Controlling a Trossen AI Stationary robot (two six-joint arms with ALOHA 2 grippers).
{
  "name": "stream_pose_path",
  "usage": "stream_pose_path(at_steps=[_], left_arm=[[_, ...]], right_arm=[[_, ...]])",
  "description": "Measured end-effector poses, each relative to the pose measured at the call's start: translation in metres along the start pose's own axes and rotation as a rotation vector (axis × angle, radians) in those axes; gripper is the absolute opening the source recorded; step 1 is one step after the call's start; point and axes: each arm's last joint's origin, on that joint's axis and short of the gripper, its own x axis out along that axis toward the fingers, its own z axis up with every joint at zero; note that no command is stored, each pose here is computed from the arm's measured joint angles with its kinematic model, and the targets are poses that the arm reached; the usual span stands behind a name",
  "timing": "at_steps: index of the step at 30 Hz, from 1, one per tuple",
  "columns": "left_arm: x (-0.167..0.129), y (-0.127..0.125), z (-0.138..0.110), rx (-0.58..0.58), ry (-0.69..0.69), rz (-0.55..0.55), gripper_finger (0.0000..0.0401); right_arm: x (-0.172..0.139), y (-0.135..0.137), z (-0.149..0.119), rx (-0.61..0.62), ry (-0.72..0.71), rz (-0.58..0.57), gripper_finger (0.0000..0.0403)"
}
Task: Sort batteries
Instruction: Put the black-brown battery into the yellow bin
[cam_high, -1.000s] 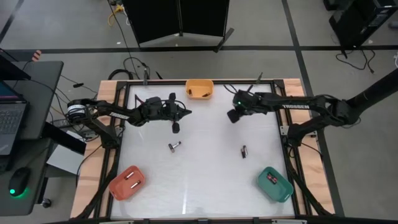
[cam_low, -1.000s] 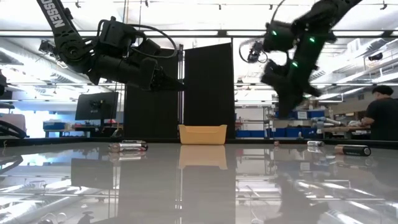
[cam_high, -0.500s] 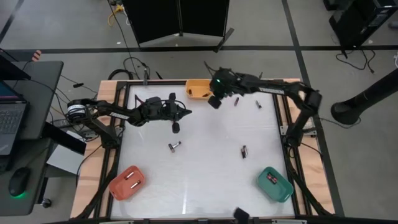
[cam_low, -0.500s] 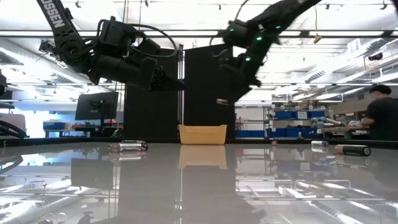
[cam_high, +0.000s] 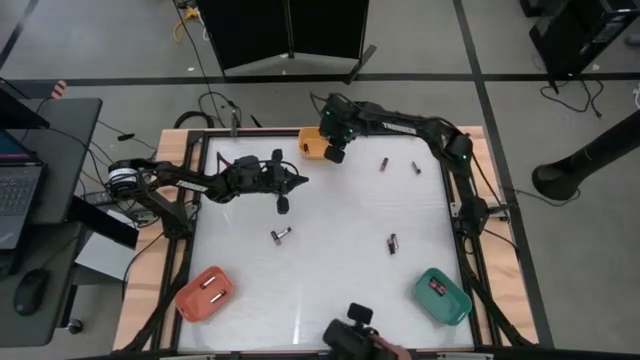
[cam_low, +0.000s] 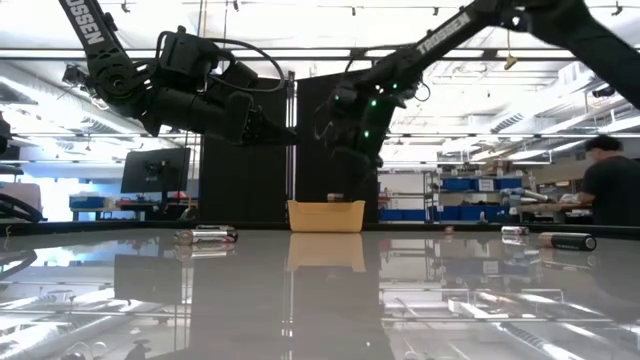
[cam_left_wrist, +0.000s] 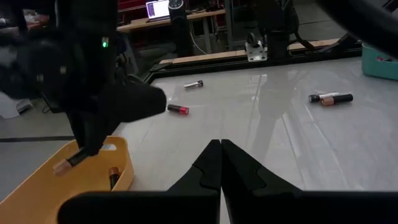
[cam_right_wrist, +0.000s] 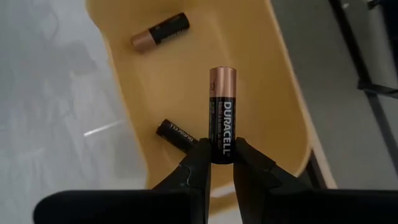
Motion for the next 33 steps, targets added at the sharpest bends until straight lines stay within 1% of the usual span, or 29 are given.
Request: stream_pose_path(at_steps=[3,9,15,20,24,33], left_arm=[[0.0,0.0,0.0,0.0,0.0,0.0,0.001],[0.0,0.0,0.0,0.0,0.0,0.0,0.001],[0.0,0.0,0.0,0.0,0.004,-0.001,0.001],[0.0,0.0,0.0,0.0,0.004,-0.001,0.001],[0.0,0.0,0.0,0.0,0.004,-0.001,0.001],[0.0,0.0,-0.001,-0.001,0.006,-0.001,0.001]], right_arm=[[0.011,-0.006,-0.003,0.008,0.012,0.043,0.0056],[0.018,-0.019,-0.007,0.023,0.005,0.057,0.0056],[0.032,-0.023,-0.013,0.03,0.029,0.081,0.0059],[0.032,-0.023,-0.011,0.03,0.005,0.079,0.0063],[0.032,-0.023,-0.011,0.03,0.006,0.079,0.0077],[0.032,-0.022,-0.01,0.032,0.007,0.074,0.0122]])
